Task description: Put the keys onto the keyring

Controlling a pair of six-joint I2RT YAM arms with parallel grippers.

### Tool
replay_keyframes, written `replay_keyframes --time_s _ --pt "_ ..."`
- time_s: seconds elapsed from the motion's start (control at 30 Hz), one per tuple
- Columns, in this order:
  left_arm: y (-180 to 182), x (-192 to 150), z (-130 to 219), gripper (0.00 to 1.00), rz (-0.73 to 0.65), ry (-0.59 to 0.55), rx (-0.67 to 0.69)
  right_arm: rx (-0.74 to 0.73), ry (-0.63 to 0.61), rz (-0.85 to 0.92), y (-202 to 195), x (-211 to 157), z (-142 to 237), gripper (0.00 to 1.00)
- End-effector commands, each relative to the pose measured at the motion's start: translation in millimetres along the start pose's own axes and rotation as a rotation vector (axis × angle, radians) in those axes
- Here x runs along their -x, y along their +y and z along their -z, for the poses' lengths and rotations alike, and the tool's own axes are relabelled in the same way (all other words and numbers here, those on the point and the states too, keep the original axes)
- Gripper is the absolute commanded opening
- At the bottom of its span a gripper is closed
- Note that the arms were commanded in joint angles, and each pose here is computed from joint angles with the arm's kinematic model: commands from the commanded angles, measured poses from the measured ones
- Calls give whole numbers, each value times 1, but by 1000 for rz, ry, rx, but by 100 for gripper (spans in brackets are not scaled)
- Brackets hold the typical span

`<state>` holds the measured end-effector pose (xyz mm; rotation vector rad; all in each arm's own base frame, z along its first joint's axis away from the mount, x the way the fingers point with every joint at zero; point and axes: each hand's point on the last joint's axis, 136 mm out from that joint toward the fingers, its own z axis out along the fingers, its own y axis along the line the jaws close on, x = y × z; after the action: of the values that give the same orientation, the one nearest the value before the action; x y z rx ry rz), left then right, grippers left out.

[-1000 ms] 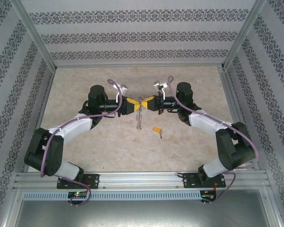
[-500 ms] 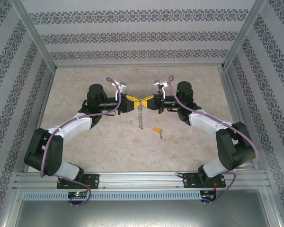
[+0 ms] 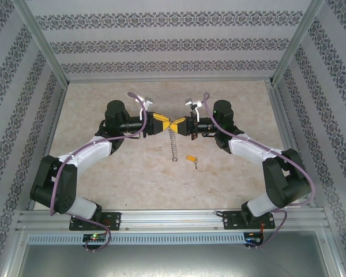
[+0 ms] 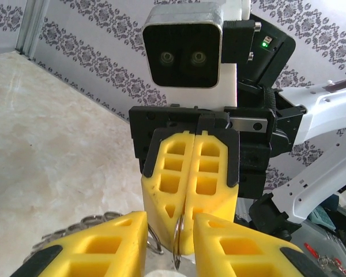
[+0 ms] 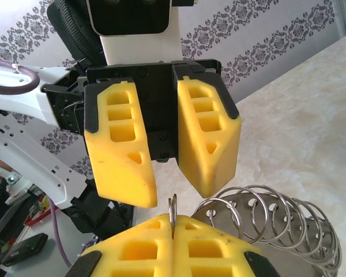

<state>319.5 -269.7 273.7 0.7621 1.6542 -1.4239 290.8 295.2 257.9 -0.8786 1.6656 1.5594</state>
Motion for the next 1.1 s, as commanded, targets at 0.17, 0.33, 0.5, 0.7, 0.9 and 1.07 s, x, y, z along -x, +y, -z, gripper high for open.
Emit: replay_keyframes --time_s 0.17,0.33,0.5,0.7,0.9,1.07 --pt "-11 7 3 26 -47 1 -57 31 -26 84 12 20 -1 0" --pt "-17 3 6 26 -51 12 -66 19 -30 77 8 20 0 0" --pt "-19 -1 6 25 -44 28 -84 9 -38 78 7 23 1 0" --pt "-20 -6 6 22 -38 49 -91 10 -42 85 8 25 2 0" --pt "-19 -7 6 16 -44 54 -93 14 -41 82 8 24 1 0" --pt "-18 -8 5 13 -45 61 -96 5 -44 77 6 23 1 0"
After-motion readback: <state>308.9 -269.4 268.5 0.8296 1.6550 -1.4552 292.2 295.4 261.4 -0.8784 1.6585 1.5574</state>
